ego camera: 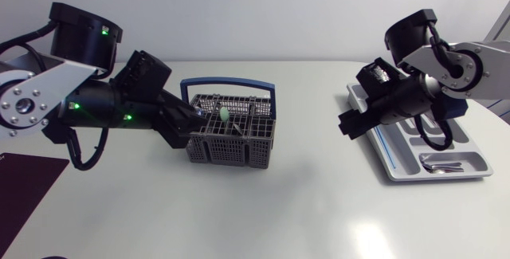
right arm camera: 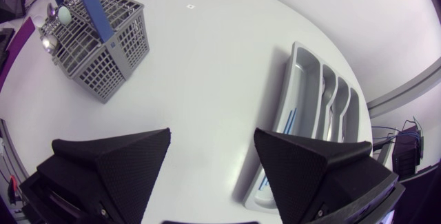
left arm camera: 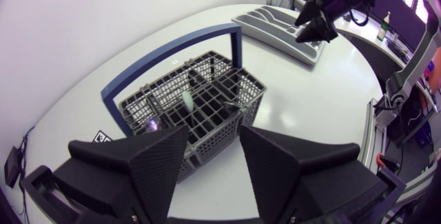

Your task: Transfer all utensils from the basket to the drawer tray.

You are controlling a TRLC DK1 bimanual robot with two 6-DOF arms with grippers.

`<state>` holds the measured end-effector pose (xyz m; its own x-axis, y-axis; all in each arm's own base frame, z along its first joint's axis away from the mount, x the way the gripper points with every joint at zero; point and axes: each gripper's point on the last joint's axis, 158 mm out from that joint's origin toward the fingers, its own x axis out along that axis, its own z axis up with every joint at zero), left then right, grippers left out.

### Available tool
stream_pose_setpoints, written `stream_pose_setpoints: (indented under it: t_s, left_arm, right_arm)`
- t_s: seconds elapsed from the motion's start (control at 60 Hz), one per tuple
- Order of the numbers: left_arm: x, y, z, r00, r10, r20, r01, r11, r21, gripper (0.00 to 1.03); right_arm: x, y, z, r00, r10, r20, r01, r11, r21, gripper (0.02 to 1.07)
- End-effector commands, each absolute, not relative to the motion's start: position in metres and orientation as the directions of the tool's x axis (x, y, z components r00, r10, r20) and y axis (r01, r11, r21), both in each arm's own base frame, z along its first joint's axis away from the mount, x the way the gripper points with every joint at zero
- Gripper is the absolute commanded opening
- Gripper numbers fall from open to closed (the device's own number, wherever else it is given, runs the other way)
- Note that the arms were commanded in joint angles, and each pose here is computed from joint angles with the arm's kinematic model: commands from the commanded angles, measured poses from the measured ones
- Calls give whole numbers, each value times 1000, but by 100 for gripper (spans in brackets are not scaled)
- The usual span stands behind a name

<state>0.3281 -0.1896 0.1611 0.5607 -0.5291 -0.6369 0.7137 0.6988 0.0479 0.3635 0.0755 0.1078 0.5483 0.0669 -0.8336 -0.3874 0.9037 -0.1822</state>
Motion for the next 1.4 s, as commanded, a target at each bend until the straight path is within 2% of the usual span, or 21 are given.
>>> stream_pose_setpoints:
  t_s: [0.0,0.2,0.433,0.85,1.167,1.383]
  left_arm:
    - [344,-168,167,598,-483,-639,669,740,67,53]
    - [352,-147,155,623,-416,-662,643,755,130,53]
    - [351,-141,129,678,-303,-670,619,727,297,53]
    - [364,-138,103,669,-167,-724,591,711,382,54]
    - [375,-141,105,683,-93,-724,557,708,435,53]
    - [384,-134,101,687,-29,-726,527,708,471,46]
  right_arm:
    - [353,84,102,527,63,-848,-388,905,-174,91]
    - [350,107,106,532,80,-843,-426,886,-184,93]
    - [348,120,104,526,84,-846,-447,874,-192,93]
    - [345,122,98,517,86,-852,-453,871,-187,93]
    - [344,122,97,513,85,-854,-455,870,-187,93]
    - [344,122,97,515,84,-853,-454,871,-188,93]
